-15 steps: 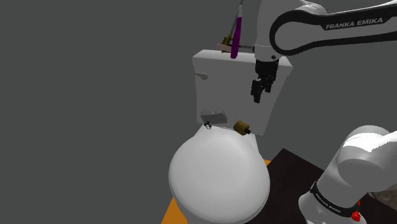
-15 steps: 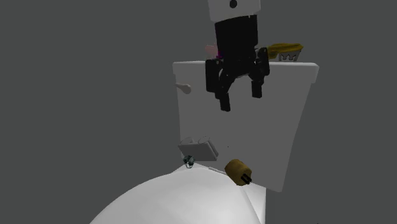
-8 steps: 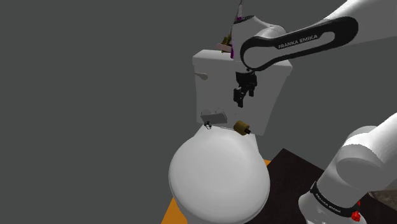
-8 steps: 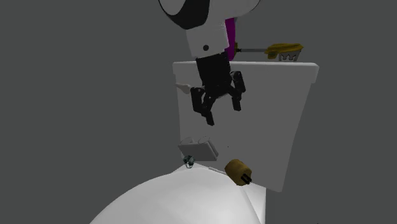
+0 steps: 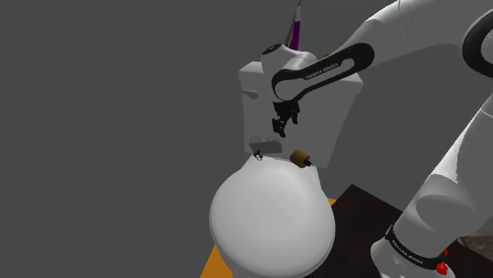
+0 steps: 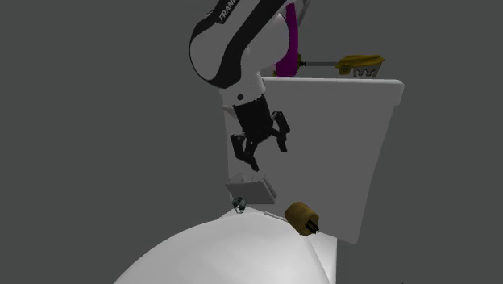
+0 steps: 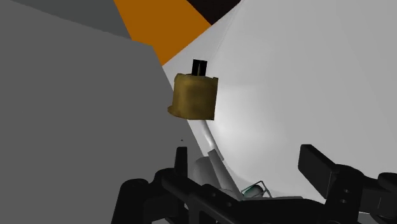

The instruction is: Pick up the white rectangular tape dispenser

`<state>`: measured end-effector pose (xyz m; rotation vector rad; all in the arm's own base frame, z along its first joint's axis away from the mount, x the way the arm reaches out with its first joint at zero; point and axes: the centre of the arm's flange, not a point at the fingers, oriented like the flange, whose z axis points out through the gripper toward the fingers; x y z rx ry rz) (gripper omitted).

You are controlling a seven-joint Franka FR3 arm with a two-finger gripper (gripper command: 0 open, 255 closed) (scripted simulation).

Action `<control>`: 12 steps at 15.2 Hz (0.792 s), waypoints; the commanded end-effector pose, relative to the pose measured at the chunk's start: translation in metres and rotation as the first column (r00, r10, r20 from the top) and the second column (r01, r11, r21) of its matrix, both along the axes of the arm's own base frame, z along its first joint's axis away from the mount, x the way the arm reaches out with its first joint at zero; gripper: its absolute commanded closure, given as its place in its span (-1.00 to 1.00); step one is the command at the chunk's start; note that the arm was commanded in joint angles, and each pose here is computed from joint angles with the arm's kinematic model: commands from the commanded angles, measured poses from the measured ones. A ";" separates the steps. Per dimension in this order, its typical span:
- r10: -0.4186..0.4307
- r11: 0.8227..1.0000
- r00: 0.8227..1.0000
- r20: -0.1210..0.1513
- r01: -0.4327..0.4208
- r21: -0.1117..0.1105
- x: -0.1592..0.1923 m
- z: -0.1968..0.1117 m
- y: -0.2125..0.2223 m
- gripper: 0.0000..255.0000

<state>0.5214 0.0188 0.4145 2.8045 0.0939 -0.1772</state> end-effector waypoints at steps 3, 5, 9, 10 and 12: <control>0.000 0.999 1.000 -0.020 -0.001 -0.044 0.046 -0.036 -0.006 -1.00; -0.001 0.998 1.000 -0.030 -0.001 -0.065 0.067 -0.054 -0.010 -1.00; -0.003 0.994 0.999 -0.049 -0.003 -0.106 0.107 -0.088 -0.017 -1.00; -0.003 0.994 0.999 -0.049 -0.003 -0.106 0.107 -0.093 -0.017 -1.00; -0.003 0.994 0.999 -0.049 -0.003 -0.106 0.107 -0.103 -0.017 -1.00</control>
